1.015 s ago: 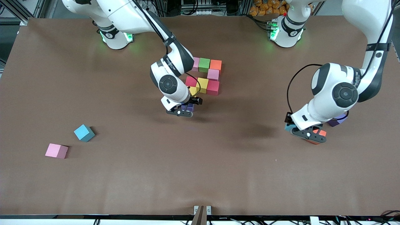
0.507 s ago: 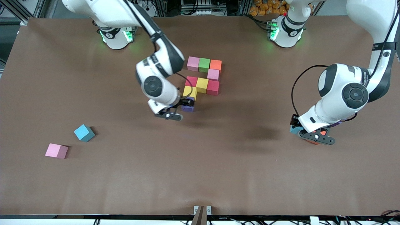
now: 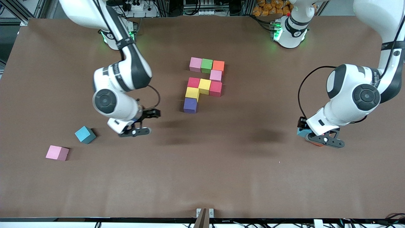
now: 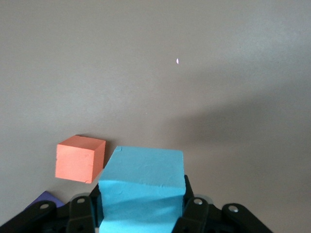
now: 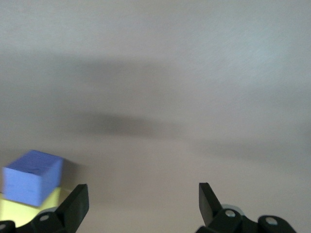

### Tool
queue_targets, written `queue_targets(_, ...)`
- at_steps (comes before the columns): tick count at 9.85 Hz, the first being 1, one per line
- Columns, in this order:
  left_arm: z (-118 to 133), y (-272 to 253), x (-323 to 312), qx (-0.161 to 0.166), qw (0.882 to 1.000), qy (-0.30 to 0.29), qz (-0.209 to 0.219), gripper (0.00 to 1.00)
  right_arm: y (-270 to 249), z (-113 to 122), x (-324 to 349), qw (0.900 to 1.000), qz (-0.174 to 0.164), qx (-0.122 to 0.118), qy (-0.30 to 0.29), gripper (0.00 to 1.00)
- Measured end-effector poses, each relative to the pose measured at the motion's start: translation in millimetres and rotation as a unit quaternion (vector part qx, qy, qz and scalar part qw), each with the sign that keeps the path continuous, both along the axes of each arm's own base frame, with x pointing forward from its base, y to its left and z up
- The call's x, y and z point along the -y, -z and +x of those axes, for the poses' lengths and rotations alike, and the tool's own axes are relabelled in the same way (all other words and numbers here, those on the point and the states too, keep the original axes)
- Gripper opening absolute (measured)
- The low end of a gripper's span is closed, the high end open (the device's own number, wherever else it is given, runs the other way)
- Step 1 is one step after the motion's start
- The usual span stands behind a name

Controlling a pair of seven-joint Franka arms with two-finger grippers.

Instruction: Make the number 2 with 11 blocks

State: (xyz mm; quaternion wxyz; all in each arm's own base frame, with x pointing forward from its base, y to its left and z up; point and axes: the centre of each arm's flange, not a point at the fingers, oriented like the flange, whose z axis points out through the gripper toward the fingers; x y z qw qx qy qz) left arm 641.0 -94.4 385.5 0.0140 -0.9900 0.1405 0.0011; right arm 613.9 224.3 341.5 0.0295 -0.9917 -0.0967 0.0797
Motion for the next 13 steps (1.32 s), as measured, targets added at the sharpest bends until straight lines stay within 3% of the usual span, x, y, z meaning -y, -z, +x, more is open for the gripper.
queue_targets(2,3,-12,4,-0.004,1.0,-0.023,-0.009,0.59,-1,16,55,0.999,0.004,0.005,-0.036,1.0)
queue_targets(5,0,-2,16,-0.021,0.993,-0.117,-0.017,0.59,6,28,116,0.996,0.016,0.003,-0.088,1.0)
queue_targets(8,-4,-5,39,-0.037,0.971,-0.231,-0.048,0.59,25,37,195,0.982,0.034,0.006,-0.185,1.0)
queue_targets(10,-15,-3,82,-0.045,0.946,-0.317,-0.044,0.59,40,40,233,0.977,0.036,0.013,-0.21,1.0)
queue_targets(11,-22,-2,104,-0.055,0.928,-0.364,-0.047,0.59,52,38,249,0.976,0.032,0.021,-0.214,1.0)
queue_targets(13,-30,4,137,-0.098,0.874,-0.471,-0.075,0.59,88,24,286,0.976,0.025,0.024,-0.215,1.0)
